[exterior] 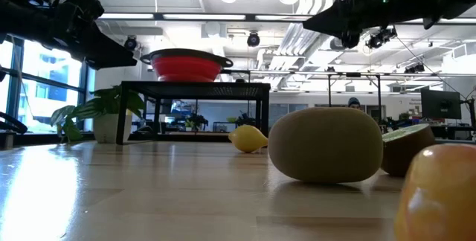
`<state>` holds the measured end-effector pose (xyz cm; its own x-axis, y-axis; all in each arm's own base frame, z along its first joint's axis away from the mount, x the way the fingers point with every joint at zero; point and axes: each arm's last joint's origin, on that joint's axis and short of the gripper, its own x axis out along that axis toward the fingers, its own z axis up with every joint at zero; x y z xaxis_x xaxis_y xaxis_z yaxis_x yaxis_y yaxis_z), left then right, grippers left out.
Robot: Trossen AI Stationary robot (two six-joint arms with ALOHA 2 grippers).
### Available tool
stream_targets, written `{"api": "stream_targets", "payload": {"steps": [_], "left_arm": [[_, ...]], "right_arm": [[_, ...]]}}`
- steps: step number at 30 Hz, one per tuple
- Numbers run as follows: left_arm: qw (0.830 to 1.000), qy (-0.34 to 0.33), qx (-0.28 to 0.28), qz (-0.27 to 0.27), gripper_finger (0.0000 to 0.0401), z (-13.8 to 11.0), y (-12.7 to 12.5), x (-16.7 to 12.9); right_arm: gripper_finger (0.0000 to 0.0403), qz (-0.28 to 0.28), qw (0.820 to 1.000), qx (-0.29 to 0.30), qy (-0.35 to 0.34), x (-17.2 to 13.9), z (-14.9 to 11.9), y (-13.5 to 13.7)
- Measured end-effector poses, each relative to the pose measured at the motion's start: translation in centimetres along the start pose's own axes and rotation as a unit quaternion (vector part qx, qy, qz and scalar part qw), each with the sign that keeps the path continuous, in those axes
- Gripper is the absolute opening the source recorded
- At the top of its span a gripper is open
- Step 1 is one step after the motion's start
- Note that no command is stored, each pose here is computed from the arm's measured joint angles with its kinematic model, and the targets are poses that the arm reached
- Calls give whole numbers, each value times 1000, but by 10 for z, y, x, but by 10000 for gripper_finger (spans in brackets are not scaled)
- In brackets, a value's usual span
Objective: Pick & Place Fruit
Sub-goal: Put the orange pear into the red strainer bowl on the shelf
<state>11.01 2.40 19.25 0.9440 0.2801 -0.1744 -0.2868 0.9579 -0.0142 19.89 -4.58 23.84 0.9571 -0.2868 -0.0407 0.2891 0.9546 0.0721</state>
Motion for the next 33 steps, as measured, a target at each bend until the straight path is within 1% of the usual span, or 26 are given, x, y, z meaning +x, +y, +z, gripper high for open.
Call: {"api": "stream_targets", "payload": {"steps": [5, 24, 29, 33], "left_arm": [[1000, 0, 0, 0, 228, 0, 0, 0], [1000, 1, 0, -1, 228, 0, 0, 0], [1000, 3, 0, 0, 228, -1, 0, 0], [1000, 2, 0, 0, 228, 0, 0, 0]], "right_arm": [[2, -1, 1000, 4, 17, 0, -3, 0], [2, 1, 1000, 4, 17, 0, -3, 0], [2, 39, 999, 6, 24, 0, -4, 2], [2, 61, 997, 36, 34, 0, -5, 3]]}}
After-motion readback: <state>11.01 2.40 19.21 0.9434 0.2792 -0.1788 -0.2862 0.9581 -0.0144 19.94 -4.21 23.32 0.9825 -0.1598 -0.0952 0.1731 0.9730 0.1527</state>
